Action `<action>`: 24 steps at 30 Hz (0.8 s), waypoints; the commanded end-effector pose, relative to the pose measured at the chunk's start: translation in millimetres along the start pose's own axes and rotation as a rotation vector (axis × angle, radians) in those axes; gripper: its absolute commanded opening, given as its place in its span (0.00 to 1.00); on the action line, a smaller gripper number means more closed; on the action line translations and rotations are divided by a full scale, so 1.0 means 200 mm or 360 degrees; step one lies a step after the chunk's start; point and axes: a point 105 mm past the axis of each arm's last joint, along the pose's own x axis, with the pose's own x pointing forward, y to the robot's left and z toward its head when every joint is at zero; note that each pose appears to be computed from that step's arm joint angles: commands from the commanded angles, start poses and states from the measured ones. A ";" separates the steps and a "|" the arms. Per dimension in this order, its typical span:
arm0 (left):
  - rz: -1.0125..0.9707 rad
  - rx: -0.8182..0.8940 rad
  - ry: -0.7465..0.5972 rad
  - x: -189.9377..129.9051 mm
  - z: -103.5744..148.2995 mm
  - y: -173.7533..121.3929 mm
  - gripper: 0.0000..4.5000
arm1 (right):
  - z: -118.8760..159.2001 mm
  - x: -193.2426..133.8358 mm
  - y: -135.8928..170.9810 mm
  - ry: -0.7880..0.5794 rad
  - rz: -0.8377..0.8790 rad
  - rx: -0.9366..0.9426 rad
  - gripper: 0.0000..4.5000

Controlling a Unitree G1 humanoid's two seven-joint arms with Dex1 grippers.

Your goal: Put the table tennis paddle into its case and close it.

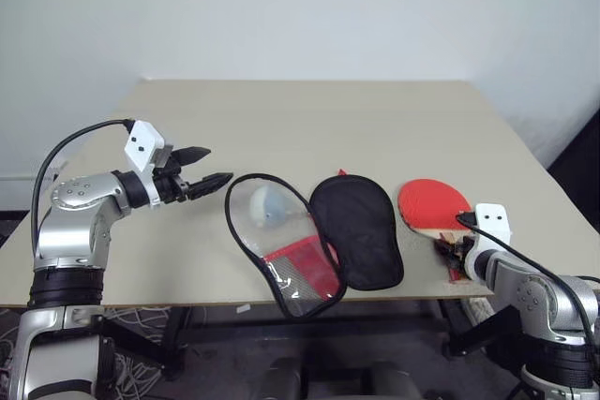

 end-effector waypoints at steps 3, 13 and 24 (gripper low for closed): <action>0.0071 0.0092 -0.0064 -0.06 0.10 0.04 0.85 | 0.04 0.01 -0.02 -0.0042 -0.0038 0.0017 0.26; 0.0076 0.0096 -0.0059 -0.05 0.09 0.05 0.85 | 0.36 -0.07 0.21 -0.0440 0.0224 -0.0080 0.26; 0.0053 0.0085 -0.0045 -0.04 0.08 0.04 0.85 | 0.16 -0.18 0.72 -0.0263 0.0784 -0.0414 0.26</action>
